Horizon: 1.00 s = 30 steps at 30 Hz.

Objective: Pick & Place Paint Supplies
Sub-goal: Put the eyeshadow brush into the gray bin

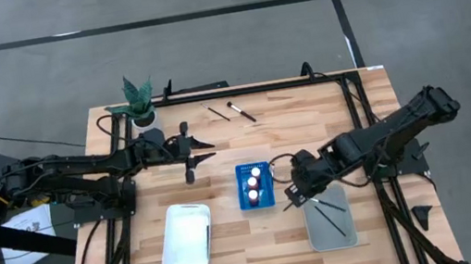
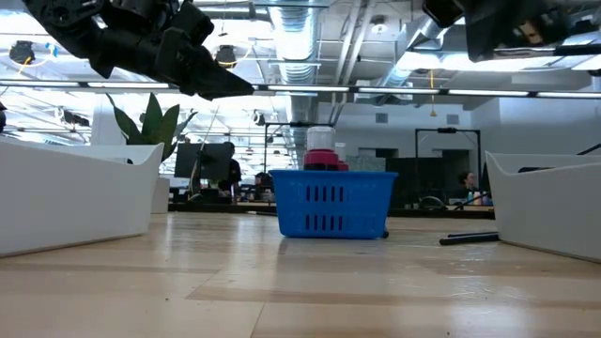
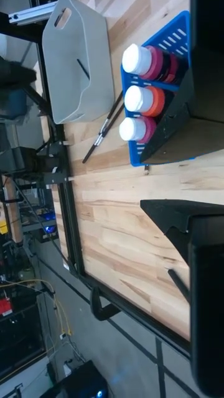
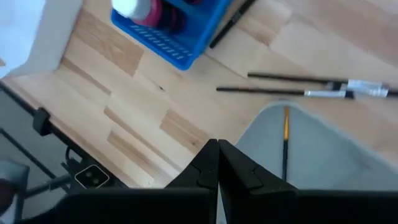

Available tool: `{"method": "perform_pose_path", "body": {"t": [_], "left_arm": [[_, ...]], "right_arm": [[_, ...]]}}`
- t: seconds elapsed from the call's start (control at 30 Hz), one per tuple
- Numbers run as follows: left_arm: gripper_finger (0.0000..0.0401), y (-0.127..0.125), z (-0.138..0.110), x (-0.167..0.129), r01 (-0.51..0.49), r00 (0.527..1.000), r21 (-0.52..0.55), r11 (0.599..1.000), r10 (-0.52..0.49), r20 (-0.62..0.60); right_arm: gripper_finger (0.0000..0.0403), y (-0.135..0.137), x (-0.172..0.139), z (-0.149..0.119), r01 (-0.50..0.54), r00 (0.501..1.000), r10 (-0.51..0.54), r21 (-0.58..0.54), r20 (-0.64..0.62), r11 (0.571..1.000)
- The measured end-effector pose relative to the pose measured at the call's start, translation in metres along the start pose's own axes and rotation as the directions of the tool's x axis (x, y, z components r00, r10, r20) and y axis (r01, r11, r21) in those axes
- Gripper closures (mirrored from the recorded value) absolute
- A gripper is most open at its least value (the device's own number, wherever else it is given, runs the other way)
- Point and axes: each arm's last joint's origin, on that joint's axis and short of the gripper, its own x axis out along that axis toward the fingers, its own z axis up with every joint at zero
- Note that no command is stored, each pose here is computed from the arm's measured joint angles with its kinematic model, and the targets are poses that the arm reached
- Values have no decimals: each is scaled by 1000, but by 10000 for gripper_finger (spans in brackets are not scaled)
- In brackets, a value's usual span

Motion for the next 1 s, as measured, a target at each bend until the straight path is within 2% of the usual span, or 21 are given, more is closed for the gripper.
{"method": "perform_pose_path", "body": {"t": [0.1,0.37,0.67,0.87,1.0], "left_arm": [[307,0,1,0,-2,1000,1,1000,2,10],[307,0,1,0,-3,1000,2,1000,3,12],[307,0,1,0,-2,1000,2,1000,2,12],[307,0,1,0,-3,1000,2,1000,3,12],[307,0,1,0,-3,1000,2,1000,3,14]], "right_arm": [[403,3,7,-8,24,1000,-24,51,-8,998],[403,7,32,-23,129,991,-126,96,-36,987],[403,3,35,-37,215,977,-211,162,-39,963],[403,6,36,-43,184,983,-185,217,-20,959],[403,-3,50,-43,195,980,-197,239,-15,951]]}}
